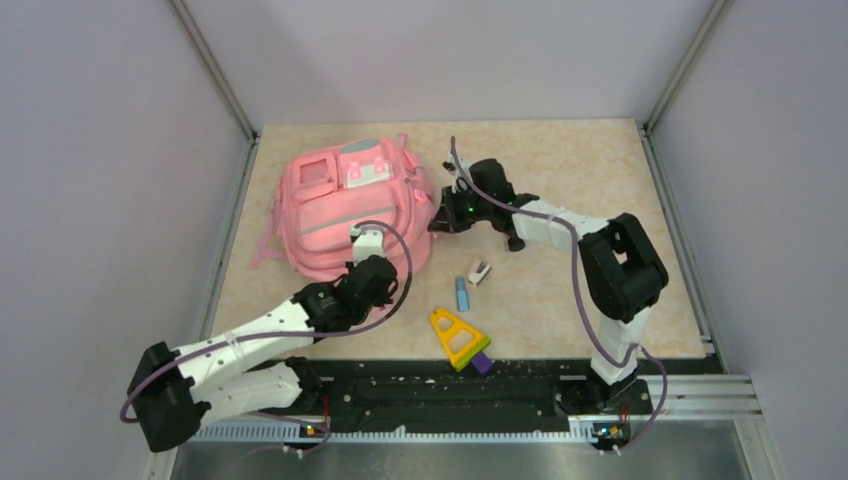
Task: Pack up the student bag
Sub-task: Zip the student bag at the center of the board.
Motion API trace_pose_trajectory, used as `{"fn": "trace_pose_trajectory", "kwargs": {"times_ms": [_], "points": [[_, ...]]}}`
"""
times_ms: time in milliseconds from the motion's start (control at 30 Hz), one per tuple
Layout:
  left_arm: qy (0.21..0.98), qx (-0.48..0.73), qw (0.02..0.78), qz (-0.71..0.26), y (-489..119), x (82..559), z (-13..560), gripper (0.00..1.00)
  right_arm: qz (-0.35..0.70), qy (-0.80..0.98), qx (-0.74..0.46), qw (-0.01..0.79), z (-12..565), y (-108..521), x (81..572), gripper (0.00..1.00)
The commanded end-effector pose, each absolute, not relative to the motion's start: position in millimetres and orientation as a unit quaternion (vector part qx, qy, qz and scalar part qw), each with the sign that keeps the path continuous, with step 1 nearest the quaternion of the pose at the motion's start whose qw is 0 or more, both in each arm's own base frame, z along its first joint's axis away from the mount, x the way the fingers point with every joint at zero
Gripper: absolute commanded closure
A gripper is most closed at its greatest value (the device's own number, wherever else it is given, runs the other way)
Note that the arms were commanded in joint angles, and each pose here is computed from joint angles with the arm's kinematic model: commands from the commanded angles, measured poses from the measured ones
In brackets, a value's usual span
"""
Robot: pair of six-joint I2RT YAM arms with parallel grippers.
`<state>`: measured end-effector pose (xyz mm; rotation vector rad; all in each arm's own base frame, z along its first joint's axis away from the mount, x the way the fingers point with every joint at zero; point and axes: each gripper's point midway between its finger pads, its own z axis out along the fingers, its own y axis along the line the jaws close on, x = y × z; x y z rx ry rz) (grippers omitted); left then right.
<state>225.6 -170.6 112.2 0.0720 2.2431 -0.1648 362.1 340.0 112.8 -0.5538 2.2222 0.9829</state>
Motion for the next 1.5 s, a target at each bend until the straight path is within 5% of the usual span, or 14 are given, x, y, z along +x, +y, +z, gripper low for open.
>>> {"fn": "trace_pose_trajectory", "kwargs": {"times_ms": [0,767,800,900,1000,1233,1467], "points": [[0.904,-0.079,0.418,-0.034,-122,200,111,1.00,0.334,0.843,-0.175,0.384,124,314,426,1.00],[0.873,-0.114,0.463,-0.101,-91,177,160,1.00,0.328,0.828,-0.244,0.384,113,318,472,1.00],[0.874,-0.100,0.462,-0.111,-97,178,163,0.97,0.329,0.825,-0.249,0.387,118,317,469,0.94],[0.876,-0.072,0.459,-0.127,-112,182,174,0.52,0.328,0.813,-0.265,0.401,135,311,456,0.69],[0.877,-0.047,0.459,-0.133,-127,190,187,0.30,0.328,0.800,-0.275,0.420,153,303,444,0.50],[0.874,-0.020,0.451,-0.178,-155,227,212,0.21,0.336,0.768,-0.308,0.450,186,296,427,0.40],[0.846,-0.094,0.500,-0.158,-101,285,238,0.21,0.410,0.692,-0.384,0.453,212,332,410,0.38]]}}
